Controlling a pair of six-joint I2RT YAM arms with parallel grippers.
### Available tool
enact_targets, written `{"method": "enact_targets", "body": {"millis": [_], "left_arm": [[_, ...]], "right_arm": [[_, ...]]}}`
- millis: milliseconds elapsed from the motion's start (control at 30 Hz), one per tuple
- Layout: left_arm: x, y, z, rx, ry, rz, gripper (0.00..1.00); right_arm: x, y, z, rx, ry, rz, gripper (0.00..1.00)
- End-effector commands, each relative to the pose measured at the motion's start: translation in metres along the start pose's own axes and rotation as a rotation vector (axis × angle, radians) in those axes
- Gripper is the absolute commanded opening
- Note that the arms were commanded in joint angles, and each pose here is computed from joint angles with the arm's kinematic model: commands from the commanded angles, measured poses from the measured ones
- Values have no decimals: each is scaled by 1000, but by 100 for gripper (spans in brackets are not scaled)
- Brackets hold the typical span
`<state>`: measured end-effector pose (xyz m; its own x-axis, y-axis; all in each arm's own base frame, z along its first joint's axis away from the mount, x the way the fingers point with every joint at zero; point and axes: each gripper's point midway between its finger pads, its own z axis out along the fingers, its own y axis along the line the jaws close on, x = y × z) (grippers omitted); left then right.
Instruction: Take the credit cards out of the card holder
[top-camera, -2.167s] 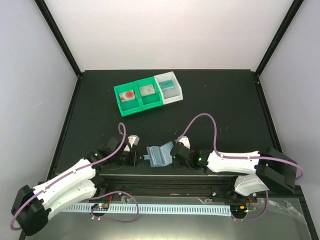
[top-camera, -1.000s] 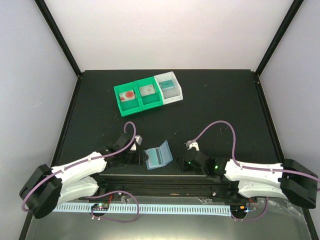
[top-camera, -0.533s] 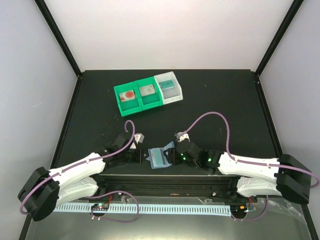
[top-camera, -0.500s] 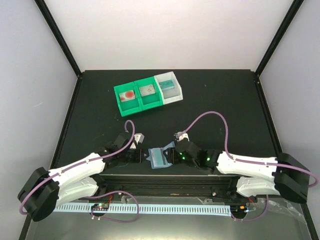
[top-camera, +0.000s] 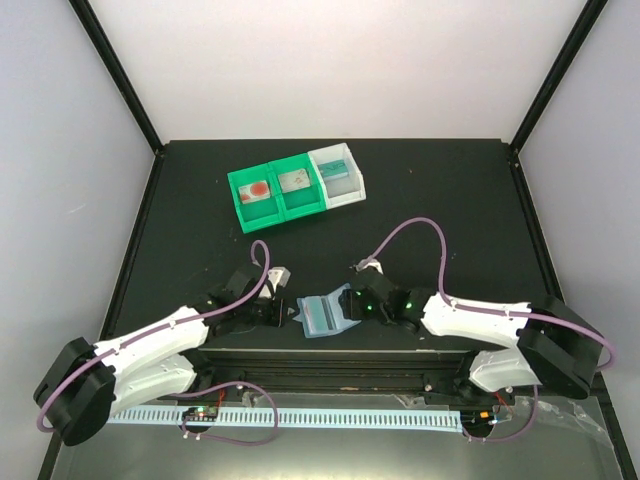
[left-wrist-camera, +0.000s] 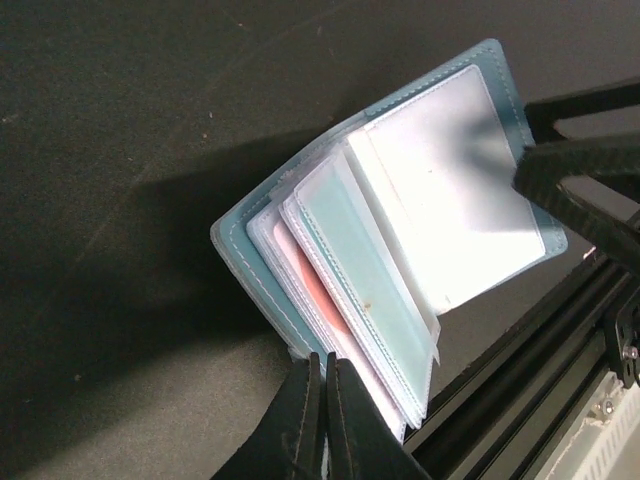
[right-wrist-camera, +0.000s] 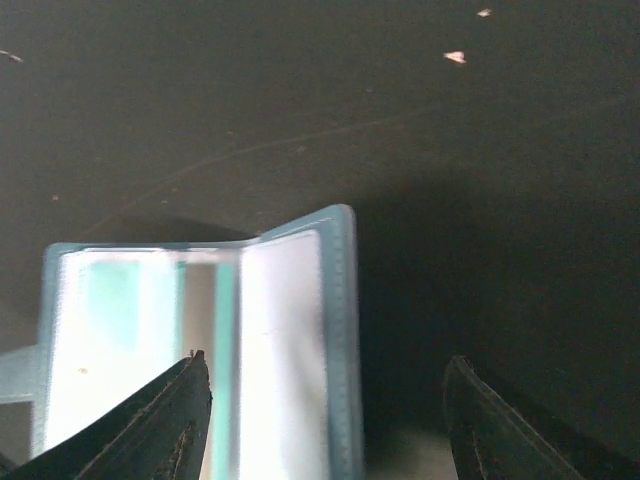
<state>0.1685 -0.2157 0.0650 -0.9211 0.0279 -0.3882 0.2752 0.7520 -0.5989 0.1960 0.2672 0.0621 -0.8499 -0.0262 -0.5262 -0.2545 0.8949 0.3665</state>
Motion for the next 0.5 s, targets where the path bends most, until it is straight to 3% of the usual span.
{"method": "enact_targets", "body": {"millis": [0, 133, 333, 467], "left_arm": [[-11, -22, -7, 66, -8, 48, 1], [-15, -29, -10, 89, -9, 56, 2], [-19, -35, -13, 116, -33, 27, 2], [-21, -36, -17, 128, -61, 3, 3]], "right_arm": [[6, -10, 3, -36, 31, -16, 65], [13, 3, 2, -136, 52, -41, 58], [25, -4, 7, -155, 69, -18, 18], [31, -6, 6, -184, 64, 12, 1]]}}
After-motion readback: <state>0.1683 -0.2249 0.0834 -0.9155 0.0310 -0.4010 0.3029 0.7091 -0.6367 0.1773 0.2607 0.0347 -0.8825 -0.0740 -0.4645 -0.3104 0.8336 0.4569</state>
